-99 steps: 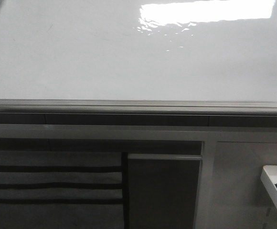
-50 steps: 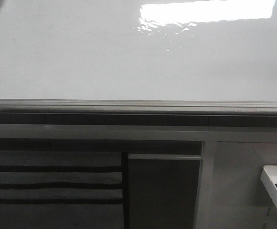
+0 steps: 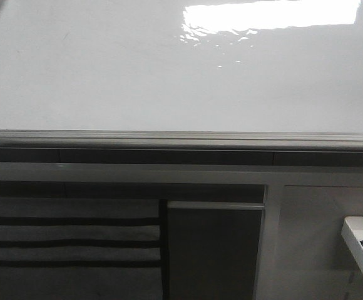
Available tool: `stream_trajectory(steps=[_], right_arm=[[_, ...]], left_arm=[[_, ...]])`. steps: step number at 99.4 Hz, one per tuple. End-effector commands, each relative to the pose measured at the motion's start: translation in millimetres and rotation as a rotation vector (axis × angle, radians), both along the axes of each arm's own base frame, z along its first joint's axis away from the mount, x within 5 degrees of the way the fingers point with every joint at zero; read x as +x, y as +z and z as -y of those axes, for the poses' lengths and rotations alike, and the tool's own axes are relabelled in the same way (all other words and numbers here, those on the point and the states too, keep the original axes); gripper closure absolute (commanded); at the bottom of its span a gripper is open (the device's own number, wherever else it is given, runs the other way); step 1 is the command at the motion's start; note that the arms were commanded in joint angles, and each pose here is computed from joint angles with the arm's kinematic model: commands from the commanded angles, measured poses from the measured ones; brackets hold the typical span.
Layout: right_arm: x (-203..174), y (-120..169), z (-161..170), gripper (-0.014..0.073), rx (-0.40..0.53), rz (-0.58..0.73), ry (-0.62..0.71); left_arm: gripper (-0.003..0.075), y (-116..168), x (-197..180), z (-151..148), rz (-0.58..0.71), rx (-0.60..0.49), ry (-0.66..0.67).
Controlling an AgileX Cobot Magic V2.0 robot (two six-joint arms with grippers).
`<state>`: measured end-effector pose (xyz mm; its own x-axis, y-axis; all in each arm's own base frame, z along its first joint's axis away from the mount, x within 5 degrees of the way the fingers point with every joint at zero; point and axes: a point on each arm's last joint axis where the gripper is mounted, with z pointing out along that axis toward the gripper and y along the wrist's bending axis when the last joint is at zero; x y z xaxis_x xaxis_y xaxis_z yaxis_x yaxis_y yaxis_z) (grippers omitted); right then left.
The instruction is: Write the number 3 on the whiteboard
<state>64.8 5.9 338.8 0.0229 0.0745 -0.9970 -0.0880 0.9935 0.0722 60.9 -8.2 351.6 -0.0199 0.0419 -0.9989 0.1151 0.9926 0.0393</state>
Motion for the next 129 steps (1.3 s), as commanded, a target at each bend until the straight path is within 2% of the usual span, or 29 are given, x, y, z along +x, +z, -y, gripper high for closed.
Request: stream_trajectory(steps=[1, 21, 35, 55, 67, 78, 95, 129], right_arm=[[-0.5, 17.5, 0.5, 0.0158, 0.002, 0.097, -0.007], [-0.1, 13.9, 0.4, 0.0158, -0.001, 0.058, -0.006], [2.6, 6.6, -0.1, 0.0153, -0.009, -0.026, -0.002], [18.2, -1.2, -1.4, 0.0043, -0.029, -0.14, 0.0], [27.5, -3.7, -2.2, 0.003, -0.034, -0.185, 0.003], [34.3, 1.0, -3.3, 0.003, -0.046, -0.234, 0.01], [46.6, 18.2, -11.2, 0.0031, -0.072, -0.267, 0.074], [72.0, 20.4, -42.9, 0.0033, -0.1, -0.309, 0.267]], left_arm=[[0.027, 16.5, 0.1, -0.7, 0.095, -0.018, 0.008], [0.0325, 16.9, 0.0, -0.5, 0.098, -0.027, 0.006], [0.0357, 16.8, 0.7, -0.4, 0.096, -0.03, 0.005], [0.0386, 11.2, 12.4, 1.0, 0.022, -0.032, 0.0], [0.038, 6.6, 26.5, 2.1, -0.04, -0.022, 0.0], [0.0372, 5.5, 43.5, 3.3, -0.093, 0.017, -0.001], [0.0273, 15.4, 77.5, 8.0, -0.135, 0.041, -0.018], [0.0272, 27.4, 172.2, 28.6, -0.207, 0.052, -0.061]])
